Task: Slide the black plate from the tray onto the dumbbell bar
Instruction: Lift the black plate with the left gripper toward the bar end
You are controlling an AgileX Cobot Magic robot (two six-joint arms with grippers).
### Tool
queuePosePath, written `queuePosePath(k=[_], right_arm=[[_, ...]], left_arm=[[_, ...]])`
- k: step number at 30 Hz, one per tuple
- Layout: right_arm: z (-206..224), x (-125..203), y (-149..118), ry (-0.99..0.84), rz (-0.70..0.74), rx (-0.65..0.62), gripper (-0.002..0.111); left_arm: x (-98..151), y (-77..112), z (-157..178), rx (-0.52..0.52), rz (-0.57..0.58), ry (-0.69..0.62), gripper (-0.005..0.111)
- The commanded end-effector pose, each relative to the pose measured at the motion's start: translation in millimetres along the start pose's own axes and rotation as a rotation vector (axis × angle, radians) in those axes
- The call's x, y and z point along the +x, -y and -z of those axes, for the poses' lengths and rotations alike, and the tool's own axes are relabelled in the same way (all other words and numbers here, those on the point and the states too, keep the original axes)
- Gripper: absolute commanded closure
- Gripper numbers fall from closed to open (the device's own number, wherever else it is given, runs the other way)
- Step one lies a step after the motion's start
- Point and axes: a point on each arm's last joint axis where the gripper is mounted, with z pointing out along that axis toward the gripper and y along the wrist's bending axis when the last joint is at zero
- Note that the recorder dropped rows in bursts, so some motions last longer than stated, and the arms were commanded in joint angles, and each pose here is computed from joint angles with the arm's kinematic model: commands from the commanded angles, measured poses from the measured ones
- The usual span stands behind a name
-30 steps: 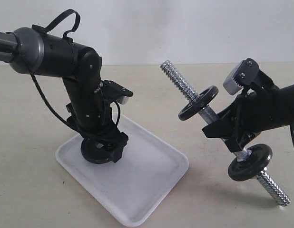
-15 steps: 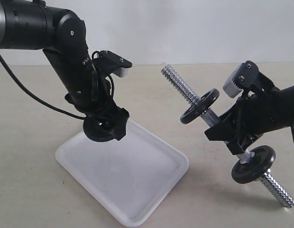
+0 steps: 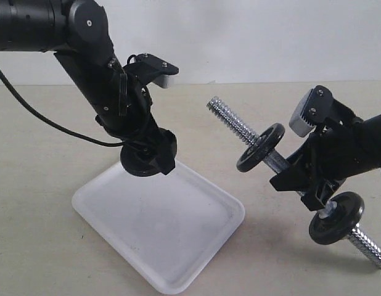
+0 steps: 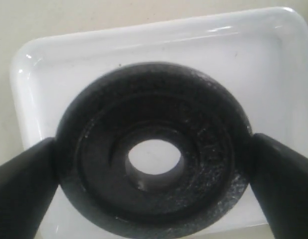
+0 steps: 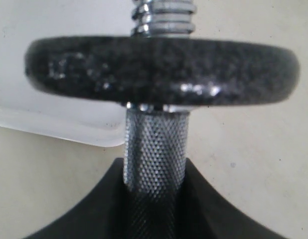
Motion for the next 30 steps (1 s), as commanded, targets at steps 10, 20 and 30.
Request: queuePosePath(k=[10,20,30], right_arm=[[14.3,-20.9,1.6,0.097,0.025,0.035,0.108],[14.2,-19.9,0.9,0.085,0.054,0.029,0.108],[14.1,-18.5,-0.5,0.07,0.066,0.014,0.108]], left_arm=[[-15.0,-9.7,36.7,0.119,0.039,0.121,0.102],[-16.5,-2.5,44.0,0.197,0.002,0.104,0.102],[-29.9,-21.0,81.3,0.332,0.007,0.273,0.102]])
